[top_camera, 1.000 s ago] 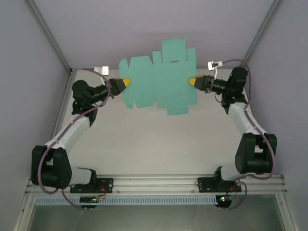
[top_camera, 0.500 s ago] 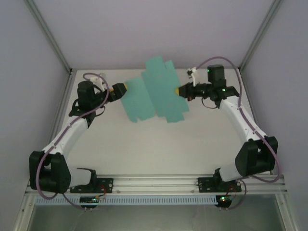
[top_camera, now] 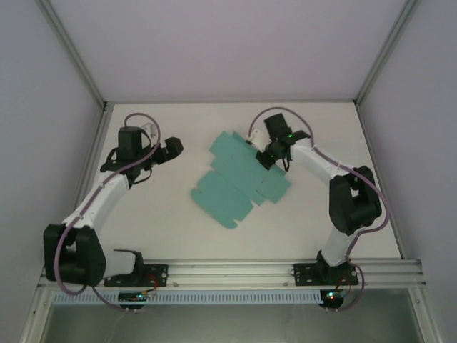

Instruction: Assemble paper box

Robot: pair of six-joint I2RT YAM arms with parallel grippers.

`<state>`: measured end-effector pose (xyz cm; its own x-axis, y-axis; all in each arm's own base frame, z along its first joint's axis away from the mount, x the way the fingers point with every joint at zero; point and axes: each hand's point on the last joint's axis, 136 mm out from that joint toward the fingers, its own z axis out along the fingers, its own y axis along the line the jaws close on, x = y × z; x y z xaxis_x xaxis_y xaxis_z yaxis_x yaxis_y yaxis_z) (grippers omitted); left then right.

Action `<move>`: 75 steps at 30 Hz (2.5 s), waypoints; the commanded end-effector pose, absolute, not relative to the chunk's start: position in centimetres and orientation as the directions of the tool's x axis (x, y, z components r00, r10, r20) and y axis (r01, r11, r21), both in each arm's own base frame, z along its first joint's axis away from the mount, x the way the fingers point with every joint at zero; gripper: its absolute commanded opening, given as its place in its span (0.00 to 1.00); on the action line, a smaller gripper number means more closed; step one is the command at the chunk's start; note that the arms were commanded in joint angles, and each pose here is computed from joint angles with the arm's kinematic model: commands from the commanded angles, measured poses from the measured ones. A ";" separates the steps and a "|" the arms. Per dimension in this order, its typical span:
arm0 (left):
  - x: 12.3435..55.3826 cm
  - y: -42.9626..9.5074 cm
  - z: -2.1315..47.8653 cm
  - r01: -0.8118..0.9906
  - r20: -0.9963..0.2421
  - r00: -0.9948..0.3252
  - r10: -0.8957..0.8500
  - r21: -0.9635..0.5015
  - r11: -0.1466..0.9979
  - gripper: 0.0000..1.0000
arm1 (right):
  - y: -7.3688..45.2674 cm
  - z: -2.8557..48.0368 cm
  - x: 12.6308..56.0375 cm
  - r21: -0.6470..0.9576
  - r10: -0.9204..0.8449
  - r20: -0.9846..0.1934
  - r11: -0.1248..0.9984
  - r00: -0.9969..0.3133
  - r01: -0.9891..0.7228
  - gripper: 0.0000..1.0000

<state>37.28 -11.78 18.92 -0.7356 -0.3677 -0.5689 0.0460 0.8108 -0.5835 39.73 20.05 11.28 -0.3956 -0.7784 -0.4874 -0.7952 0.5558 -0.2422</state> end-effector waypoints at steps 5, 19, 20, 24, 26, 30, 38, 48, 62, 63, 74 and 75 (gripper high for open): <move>40.3 -18.6 21.9 0.254 -0.551 -0.794 -0.255 -0.683 0.685 1.00 | 23.1 11.4 42.7 -0.706 -0.953 -0.302 0.210 0.020 -0.676 0.00; 42.2 -28.2 20.3 0.318 -0.387 -0.922 -0.019 -0.785 0.532 0.83 | 25.3 12.1 42.2 -0.715 -0.943 -0.329 0.210 0.056 -0.667 0.00; 42.0 -28.6 19.9 0.314 -0.373 -0.928 -0.007 -0.791 0.525 0.79 | 25.3 12.3 42.4 -0.722 -0.940 -0.336 0.223 0.051 -0.655 0.00; 40.7 -29.3 17.7 0.284 -0.312 -0.949 0.037 -0.801 0.527 0.71 | 25.8 12.7 42.5 -0.704 -0.922 -0.387 0.272 0.032 -0.656 0.00; 40.2 -29.3 16.8 0.269 -0.289 -0.956 0.052 -0.791 0.549 0.65 | 25.9 13.0 42.6 -0.694 -0.911 -0.411 0.299 0.019 -0.655 0.00; 39.2 -29.0 15.7 0.240 -0.254 -0.966 0.054 -0.790 0.564 0.62 | 25.3 13.2 43.1 -0.687 -0.904 -0.426 0.347 -0.033 -0.639 0.00; 38.3 -31.3 16.5 0.231 -0.234 -0.971 0.043 -0.880 0.415 0.55 | 26.2 13.6 43.4 -0.680 -0.871 -0.489 0.417 -0.052 -0.603 0.00; 39.9 -35.0 19.1 0.261 -0.262 -0.965 0.022 -0.949 0.179 0.50 | 29.1 14.1 42.6 -0.656 -0.813 -0.581 0.446 0.029 -0.609 0.00; 39.4 -28.5 19.3 0.367 -0.443 -0.892 -0.088 -0.824 0.432 0.80 | 25.5 15.1 41.6 -0.571 -0.773 -0.634 0.484 -0.019 -0.663 0.00; 39.0 -26.9 18.9 0.361 -0.466 -0.879 -0.100 -0.788 0.499 0.90 | 24.9 15.2 41.4 -0.556 -0.772 -0.635 0.482 -0.027 -0.677 0.00; 36.4 -14.1 12.0 0.049 -0.501 -0.820 -0.277 -0.543 0.839 1.00 | 22.0 16.2 41.1 -0.511 -0.748 -0.661 0.507 -0.059 -0.694 0.00; 36.6 -13.9 11.5 0.046 -0.505 -0.818 -0.276 -0.535 0.843 1.00 | 22.2 16.3 41.0 -0.506 -0.744 -0.665 0.504 -0.054 -0.700 0.00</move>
